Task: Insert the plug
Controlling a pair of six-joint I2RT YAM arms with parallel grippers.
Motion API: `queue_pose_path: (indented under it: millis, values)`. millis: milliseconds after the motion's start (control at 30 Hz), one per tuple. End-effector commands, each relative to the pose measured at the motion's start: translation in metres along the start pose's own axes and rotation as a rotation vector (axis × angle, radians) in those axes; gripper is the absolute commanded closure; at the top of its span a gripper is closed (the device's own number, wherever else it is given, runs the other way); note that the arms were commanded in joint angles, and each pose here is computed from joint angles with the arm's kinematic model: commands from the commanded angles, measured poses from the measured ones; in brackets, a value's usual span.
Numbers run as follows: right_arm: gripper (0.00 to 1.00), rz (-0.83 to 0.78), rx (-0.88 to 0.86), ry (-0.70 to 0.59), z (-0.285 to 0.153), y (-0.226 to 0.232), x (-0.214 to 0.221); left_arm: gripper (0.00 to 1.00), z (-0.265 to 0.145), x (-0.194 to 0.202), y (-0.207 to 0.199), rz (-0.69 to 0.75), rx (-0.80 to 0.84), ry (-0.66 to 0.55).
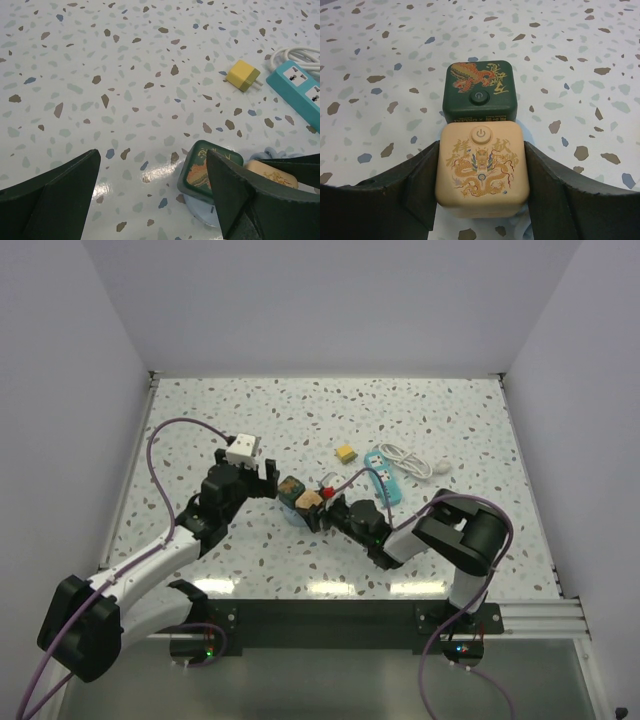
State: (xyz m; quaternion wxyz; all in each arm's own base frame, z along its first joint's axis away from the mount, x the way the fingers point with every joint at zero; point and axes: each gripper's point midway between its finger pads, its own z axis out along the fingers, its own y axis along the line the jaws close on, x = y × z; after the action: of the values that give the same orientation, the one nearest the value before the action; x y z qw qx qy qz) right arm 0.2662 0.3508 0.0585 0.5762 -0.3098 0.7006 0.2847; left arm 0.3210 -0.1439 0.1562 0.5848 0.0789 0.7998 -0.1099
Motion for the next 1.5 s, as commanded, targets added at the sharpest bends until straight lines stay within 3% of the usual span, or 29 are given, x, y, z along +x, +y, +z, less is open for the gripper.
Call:
queue_pose_path:
  millis: [0,433,600,667,700,800,867,900,933,1233,1300,1467]
  values:
    - [1.00,0.031,-0.018,0.674,-0.087,0.009,0.175,0.08,-0.001,-0.018,-0.004,-0.032,0.024,-0.065]
    - [1.00,0.006,0.045,0.523,0.012,0.007,0.112,0.07,-0.016,-0.043,-0.003,-0.087,0.022,-0.151]
    - [1.00,0.009,0.006,0.478,0.027,0.016,0.091,0.06,-0.021,-0.046,0.001,-0.095,0.005,-0.167]
    - [0.89,0.007,-0.010,0.453,0.028,0.019,0.074,0.06,-0.021,-0.046,0.002,-0.095,-0.001,-0.167]
    - [0.76,0.006,-0.012,0.444,0.028,0.019,0.067,0.06,-0.021,-0.046,0.002,-0.094,-0.002,-0.165]
    - [0.59,-0.013,-0.026,0.401,0.031,0.020,0.041,0.06,-0.021,-0.048,0.002,-0.096,-0.005,-0.164]
    - [0.54,-0.031,-0.028,0.361,0.038,0.020,0.019,0.05,-0.022,-0.050,0.002,-0.099,-0.004,-0.166]
    - [0.40,-0.037,-0.030,0.352,0.040,0.021,0.014,0.05,-0.022,-0.051,0.003,-0.101,-0.005,-0.167]
    - [0.35,-0.040,-0.032,0.331,0.044,0.021,0.004,0.05,-0.023,-0.051,0.002,-0.101,-0.003,-0.166]
    - [0.04,-0.042,-0.054,0.158,0.041,0.024,-0.067,0.05,-0.023,-0.058,0.000,-0.097,0.004,-0.170]
    - [0.01,-0.042,-0.034,0.096,0.033,0.018,-0.092,0.05,-0.022,-0.062,-0.001,-0.094,0.005,-0.176]
    - [0.01,-0.090,0.063,0.091,0.004,-0.017,-0.104,0.05,-0.022,-0.073,-0.001,-0.087,0.002,-0.195]
